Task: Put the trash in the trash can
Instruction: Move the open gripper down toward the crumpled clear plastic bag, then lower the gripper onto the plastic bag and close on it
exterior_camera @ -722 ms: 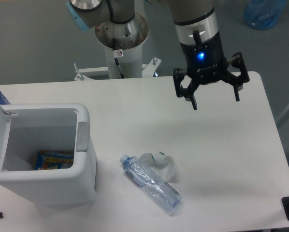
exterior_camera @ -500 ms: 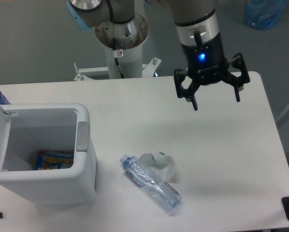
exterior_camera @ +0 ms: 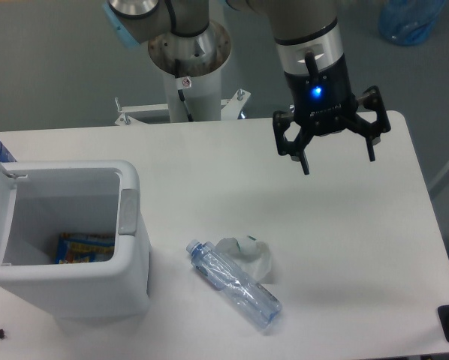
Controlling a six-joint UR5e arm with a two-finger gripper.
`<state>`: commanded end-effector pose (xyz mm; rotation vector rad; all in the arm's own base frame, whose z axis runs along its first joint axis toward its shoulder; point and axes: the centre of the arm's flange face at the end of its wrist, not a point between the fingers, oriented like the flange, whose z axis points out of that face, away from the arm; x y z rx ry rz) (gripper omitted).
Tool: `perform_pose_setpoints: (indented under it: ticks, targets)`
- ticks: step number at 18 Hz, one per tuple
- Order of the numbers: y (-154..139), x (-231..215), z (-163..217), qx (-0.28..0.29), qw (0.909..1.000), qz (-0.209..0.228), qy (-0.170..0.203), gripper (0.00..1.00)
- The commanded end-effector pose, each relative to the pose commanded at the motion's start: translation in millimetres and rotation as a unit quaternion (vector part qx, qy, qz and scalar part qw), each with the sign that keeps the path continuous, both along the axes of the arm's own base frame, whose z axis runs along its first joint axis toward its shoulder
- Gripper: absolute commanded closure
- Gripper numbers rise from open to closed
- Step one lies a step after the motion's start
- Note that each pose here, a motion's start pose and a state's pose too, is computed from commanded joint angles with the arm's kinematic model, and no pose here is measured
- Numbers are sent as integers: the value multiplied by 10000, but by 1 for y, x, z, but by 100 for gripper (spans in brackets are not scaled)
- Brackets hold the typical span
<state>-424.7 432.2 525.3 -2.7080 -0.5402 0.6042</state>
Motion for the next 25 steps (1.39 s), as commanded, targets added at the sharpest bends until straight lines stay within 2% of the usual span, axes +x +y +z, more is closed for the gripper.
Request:
perform_pose_setpoints:
  ticks: [5, 9, 14, 19, 25]
  targets:
    - [5, 0, -17, 161, 9997, 175, 5, 0]
    - [7, 3, -45, 345, 9966, 655, -357, 0]
    - [15, 5, -93, 111, 9954, 629, -720, 0]
    - [28, -9, -157, -190, 9911, 612, -1167, 0]
    - [55, -7, -218, -332, 9885, 531, -1378, 0]
